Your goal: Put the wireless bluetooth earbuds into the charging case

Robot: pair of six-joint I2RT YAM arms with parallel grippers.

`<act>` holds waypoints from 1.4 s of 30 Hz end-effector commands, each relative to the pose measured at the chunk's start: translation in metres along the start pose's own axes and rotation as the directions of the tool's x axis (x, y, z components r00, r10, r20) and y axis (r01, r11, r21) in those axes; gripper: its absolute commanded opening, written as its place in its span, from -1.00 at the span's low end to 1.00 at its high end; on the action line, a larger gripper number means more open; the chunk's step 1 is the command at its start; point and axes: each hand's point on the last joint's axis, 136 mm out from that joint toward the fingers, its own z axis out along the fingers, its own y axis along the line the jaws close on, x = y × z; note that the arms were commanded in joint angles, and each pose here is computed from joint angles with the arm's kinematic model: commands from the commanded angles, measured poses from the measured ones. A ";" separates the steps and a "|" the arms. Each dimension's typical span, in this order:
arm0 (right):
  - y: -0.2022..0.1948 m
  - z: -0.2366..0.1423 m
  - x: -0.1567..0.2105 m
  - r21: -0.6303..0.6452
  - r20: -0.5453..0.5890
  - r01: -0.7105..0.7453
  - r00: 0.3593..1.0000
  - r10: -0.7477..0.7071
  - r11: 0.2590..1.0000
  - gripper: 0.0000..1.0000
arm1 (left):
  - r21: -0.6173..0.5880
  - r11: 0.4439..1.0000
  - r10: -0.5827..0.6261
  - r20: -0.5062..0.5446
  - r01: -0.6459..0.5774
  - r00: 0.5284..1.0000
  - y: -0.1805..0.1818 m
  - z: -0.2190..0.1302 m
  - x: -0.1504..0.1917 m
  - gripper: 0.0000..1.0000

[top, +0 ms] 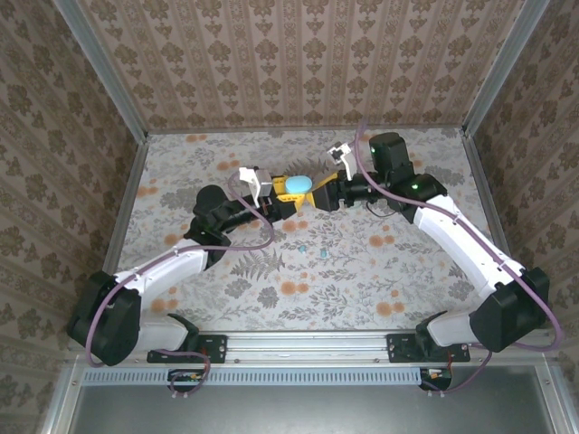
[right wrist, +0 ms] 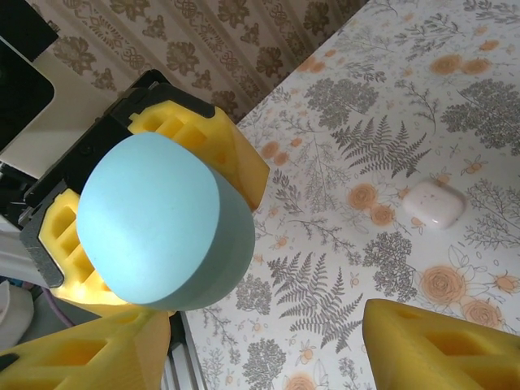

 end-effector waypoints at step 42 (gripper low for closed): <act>-0.104 0.016 0.152 0.444 -0.303 -0.408 0.770 0.562 0.798 -0.08 | -0.245 0.969 0.011 -0.014 -0.014 1.000 0.020 -0.050 0.013 -0.49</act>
